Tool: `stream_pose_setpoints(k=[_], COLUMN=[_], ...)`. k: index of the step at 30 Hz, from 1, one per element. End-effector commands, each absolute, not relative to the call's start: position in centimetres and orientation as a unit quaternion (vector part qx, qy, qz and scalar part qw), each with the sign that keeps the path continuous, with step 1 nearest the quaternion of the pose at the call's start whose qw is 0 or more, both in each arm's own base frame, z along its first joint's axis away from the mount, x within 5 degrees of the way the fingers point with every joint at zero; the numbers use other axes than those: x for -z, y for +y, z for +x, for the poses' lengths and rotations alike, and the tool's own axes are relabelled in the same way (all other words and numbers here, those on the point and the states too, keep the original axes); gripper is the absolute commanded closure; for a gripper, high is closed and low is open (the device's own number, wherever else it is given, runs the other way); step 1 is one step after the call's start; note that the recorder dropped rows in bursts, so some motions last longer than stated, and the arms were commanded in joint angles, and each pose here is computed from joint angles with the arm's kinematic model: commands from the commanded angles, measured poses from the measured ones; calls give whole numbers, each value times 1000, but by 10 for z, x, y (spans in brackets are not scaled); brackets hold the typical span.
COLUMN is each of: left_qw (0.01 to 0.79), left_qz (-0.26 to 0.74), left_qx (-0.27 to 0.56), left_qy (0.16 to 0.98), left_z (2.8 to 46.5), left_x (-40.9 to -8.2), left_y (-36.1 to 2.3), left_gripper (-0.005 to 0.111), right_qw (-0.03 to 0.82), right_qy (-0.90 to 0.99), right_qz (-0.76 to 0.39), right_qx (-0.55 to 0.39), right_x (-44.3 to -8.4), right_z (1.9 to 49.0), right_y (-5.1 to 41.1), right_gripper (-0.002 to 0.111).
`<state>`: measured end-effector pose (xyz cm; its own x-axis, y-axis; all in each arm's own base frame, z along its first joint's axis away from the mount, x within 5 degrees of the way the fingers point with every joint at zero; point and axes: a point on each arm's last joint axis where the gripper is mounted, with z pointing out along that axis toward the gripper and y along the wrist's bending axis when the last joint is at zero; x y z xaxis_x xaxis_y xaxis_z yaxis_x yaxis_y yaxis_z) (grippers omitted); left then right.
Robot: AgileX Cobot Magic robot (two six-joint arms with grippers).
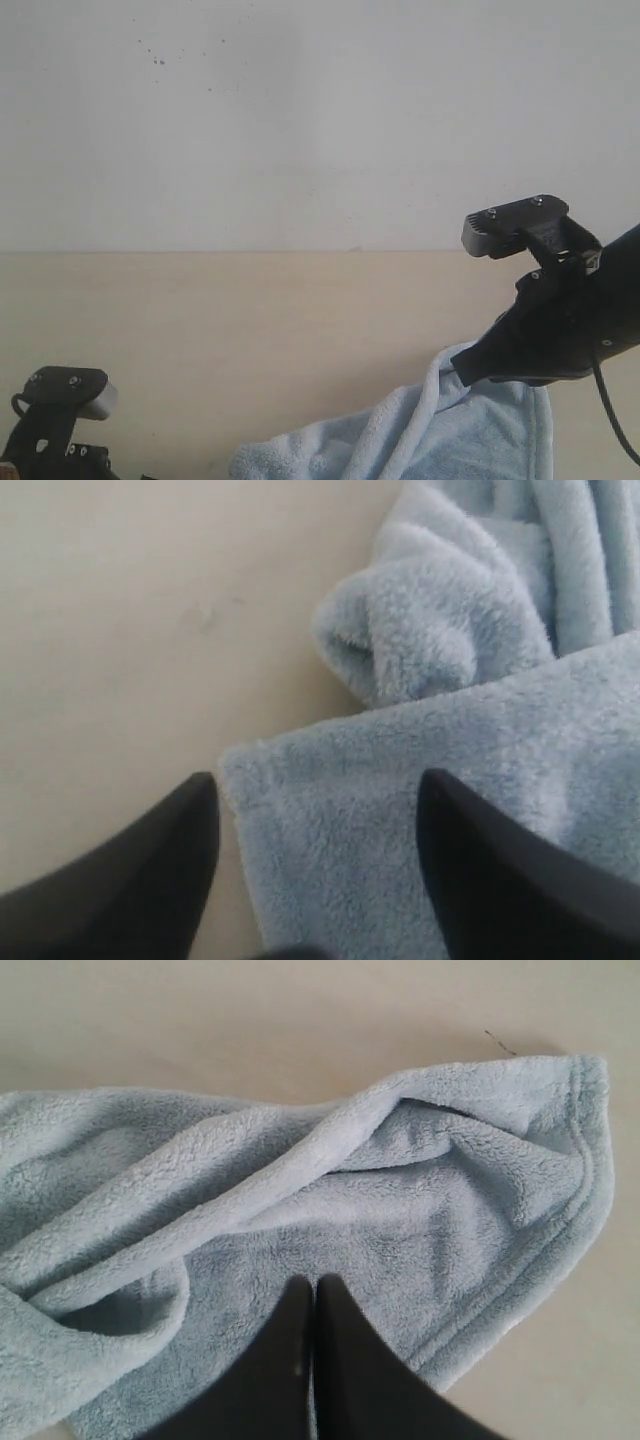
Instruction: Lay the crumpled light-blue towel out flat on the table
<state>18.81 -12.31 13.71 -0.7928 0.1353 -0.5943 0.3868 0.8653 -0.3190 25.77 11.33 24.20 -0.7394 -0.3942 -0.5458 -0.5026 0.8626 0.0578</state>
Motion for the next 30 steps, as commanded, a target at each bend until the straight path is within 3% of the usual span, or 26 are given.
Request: stream_pose_setpoints(k=[1,27,30], left_qw=[262,238,233], left_qz=[134,136,136], left_qx=[227,230,228], left_qy=[928,934,935], left_z=[191,204,204], left_x=[-120,-83,-81], left_y=[-127,-137,-137], left_gripper=[48,48,52], right_qw=[269,265,266], right_qy=[926,926,926], right_qz=[-244,-247,-247], right_qx=[-106,-108,-108], right_x=[-244,-244,-244], right_z=[255,254,254], right_y=[113,113,113], right_gripper=[108,108,108])
